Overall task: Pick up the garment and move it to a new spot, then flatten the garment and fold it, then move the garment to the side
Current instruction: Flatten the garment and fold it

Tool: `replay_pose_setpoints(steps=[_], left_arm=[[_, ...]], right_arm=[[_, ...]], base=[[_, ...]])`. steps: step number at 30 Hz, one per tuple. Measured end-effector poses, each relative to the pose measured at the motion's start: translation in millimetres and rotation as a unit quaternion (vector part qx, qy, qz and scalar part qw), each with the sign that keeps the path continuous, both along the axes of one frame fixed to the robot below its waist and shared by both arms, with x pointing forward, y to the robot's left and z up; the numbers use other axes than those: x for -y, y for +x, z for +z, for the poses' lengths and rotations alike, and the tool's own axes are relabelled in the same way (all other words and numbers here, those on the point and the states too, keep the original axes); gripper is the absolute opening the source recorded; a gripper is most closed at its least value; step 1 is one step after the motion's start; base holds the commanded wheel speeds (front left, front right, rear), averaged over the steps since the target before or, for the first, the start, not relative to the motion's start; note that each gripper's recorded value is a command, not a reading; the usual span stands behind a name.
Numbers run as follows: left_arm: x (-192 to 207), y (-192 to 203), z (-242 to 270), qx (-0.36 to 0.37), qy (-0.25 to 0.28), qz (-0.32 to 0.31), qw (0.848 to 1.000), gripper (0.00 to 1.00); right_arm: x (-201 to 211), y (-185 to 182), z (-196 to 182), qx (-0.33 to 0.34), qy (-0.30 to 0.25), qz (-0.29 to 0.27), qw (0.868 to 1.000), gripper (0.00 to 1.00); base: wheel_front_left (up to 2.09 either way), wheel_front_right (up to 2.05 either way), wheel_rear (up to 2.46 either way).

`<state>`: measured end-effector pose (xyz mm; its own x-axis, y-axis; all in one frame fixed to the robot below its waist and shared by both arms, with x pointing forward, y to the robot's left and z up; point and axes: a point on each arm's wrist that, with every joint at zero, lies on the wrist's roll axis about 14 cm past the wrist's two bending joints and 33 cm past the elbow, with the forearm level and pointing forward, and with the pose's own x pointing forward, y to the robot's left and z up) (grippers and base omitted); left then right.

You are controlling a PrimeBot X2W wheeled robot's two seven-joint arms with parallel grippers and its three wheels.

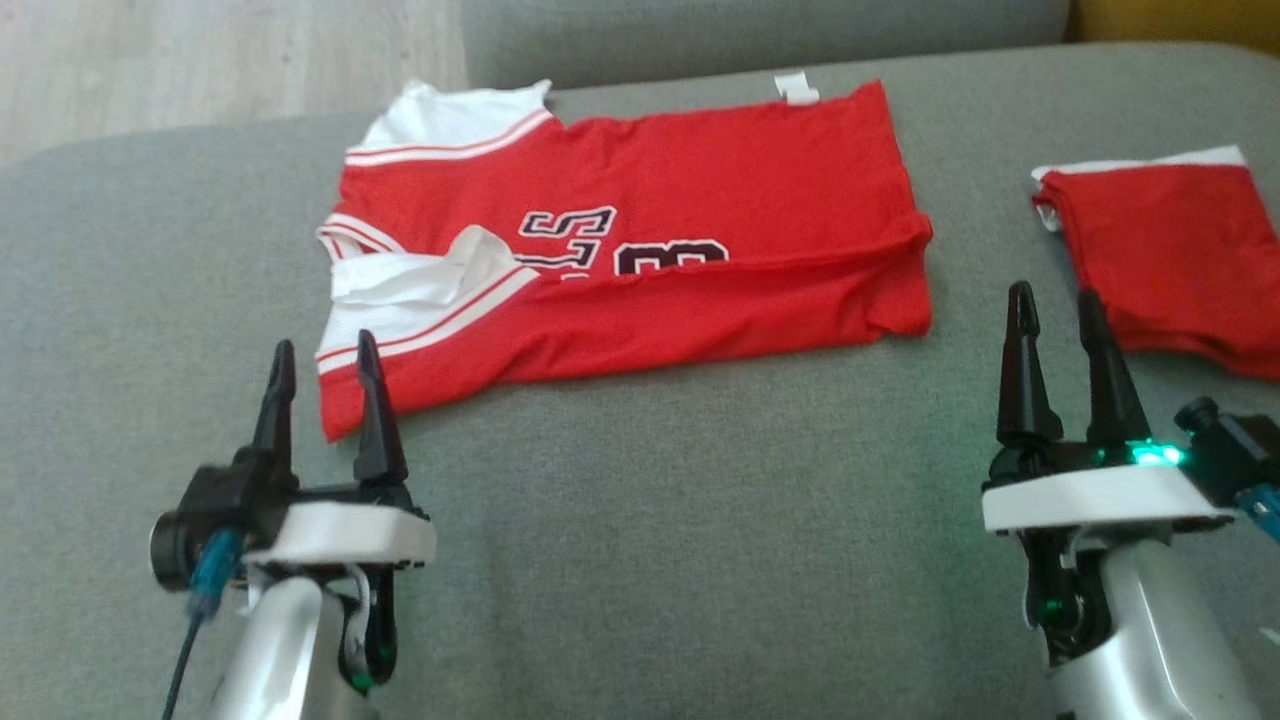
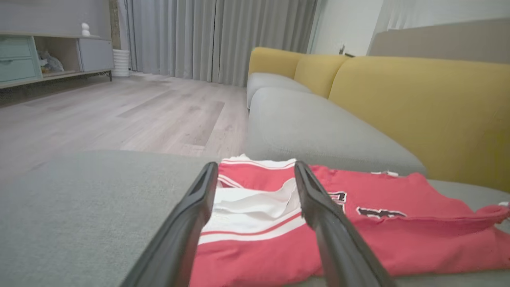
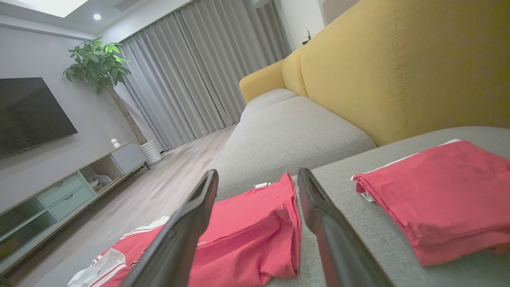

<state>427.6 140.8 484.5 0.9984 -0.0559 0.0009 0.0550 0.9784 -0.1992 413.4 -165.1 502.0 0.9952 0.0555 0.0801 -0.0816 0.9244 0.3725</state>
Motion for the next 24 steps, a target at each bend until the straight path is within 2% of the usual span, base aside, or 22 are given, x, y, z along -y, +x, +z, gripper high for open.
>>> replay_pose_setpoints(steps=[2,3,6,7,12,13,20,21,22,24], left_arm=[[1,4,-10,-0.020,0.003,-0.003,1.000,1.00],[0,10,-31,-0.062,0.012,-0.002,0.998,1.00],[-11,19,-58,-0.118,0.028,0.013,0.992,1.00],[-11,19,-58,-0.118,0.028,0.013,0.992,1.00],[-28,21,-100,-0.204,0.054,0.030,0.977,1.00],[-32,18,-115,-0.234,0.063,0.033,0.970,1.00],[-27,19,-132,-0.286,0.068,0.013,0.956,1.00],[-27,20,-133,-0.291,0.069,0.011,0.954,0.58],[-25,21,-133,-0.295,0.070,0.007,0.953,0.00],[-22,22,-131,-0.293,0.070,-0.002,0.954,0.00]], right_arm=[[0,2,-1,-0.001,0.001,0.000,1.000,1.00],[-1,4,-4,-0.004,0.001,0.001,1.000,1.00],[1,6,-10,-0.012,0.000,0.000,1.000,1.00],[1,6,-10,-0.012,0.000,0.000,1.000,1.00],[4,10,-12,-0.014,0.002,-0.005,1.000,1.00],[6,11,-12,-0.014,0.003,-0.006,1.000,1.00],[11,9,-13,-0.016,0.012,-0.014,1.000,1.00],[11,9,-13,-0.016,0.012,-0.014,1.000,1.00],[11,9,-13,-0.015,0.012,-0.014,1.000,1.00],[10,9,-12,-0.014,0.016,-0.013,1.000,1.00]], base=[[0.00,0.00,0.00],[0.00,0.00,0.00],[0.00,0.00,0.00],[0.00,0.00,0.00],[0.00,0.00,0.00],[0.00,0.00,0.00],[0.00,0.00,0.00],[0.00,0.00,0.00],[0.00,0.00,0.00],[0.00,0.00,0.00]])
